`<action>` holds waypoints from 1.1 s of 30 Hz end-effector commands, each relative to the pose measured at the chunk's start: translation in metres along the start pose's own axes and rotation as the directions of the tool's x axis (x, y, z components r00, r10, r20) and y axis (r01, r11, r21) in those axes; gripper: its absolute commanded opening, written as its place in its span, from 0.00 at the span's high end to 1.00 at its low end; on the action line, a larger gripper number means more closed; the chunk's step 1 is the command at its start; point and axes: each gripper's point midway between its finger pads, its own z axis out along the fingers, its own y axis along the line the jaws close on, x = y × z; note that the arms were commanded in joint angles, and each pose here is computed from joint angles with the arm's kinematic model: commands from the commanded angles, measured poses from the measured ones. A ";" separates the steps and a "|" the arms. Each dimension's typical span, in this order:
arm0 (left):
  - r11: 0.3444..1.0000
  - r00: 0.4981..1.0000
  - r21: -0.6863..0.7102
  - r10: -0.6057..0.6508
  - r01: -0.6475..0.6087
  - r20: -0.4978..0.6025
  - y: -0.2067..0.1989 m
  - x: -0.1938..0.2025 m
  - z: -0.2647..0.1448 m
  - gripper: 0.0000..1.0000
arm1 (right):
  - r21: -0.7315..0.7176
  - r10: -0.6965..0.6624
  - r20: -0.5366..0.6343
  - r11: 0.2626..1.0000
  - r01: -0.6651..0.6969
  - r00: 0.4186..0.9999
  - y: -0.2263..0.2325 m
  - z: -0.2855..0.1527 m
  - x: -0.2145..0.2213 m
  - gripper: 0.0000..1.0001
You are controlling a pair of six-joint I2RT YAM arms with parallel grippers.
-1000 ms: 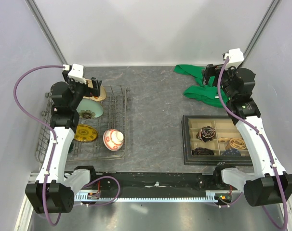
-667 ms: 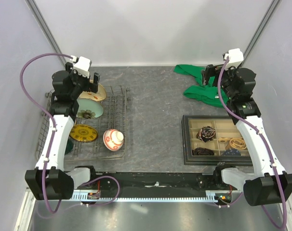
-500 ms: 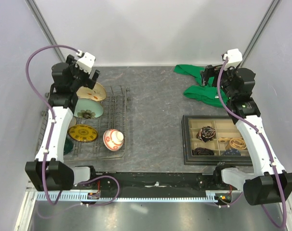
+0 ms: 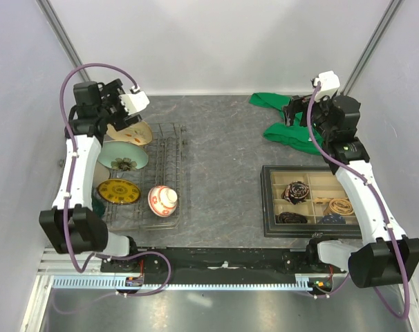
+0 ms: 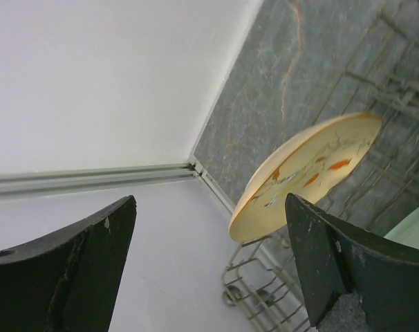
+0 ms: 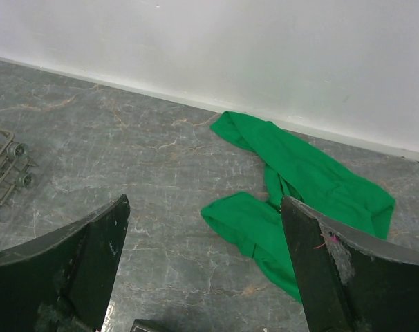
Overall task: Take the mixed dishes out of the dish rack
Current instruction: Pick up the plate from the dish rack.
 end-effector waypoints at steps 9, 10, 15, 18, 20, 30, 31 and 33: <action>0.939 0.964 0.231 0.266 -0.256 -0.015 -0.002 0.023 0.025 0.06 | -0.034 -0.008 -0.001 0.999 0.008 1.000 0.003 0.005 -0.001 0.02; 0.935 0.964 0.246 0.267 -0.255 -0.018 -0.004 0.025 0.027 0.06 | -0.034 -0.008 -0.001 0.999 0.008 1.000 0.003 0.005 -0.001 0.02; 0.892 0.944 0.330 0.330 -0.308 -0.013 -0.014 0.039 0.035 0.06 | -0.039 -0.010 -0.006 0.999 0.010 1.000 0.003 0.006 0.001 0.02; 0.881 0.940 0.361 0.340 -0.308 -0.028 -0.016 0.045 0.037 0.06 | -0.038 -0.011 -0.009 0.999 0.010 1.000 0.002 0.007 0.002 0.02; 0.868 0.935 0.387 0.353 -0.311 -0.041 -0.020 0.052 0.041 0.06 | -0.039 -0.013 -0.012 0.999 0.013 1.000 0.003 0.008 0.003 0.02; 0.844 0.921 0.408 0.388 -0.347 -0.019 -0.021 0.063 0.068 0.12 | -0.049 -0.019 -0.047 0.999 0.017 0.999 0.002 0.015 0.015 0.02; 0.842 0.920 0.410 0.392 -0.351 -0.018 -0.022 0.064 0.071 0.13 | -0.046 -0.017 -0.055 0.999 0.015 0.998 0.001 0.017 0.018 0.02; 0.834 0.915 0.419 0.403 -0.359 -0.016 -0.024 0.069 0.076 0.16 | -0.048 -0.019 -0.062 0.999 0.016 0.998 0.001 0.018 0.020 0.02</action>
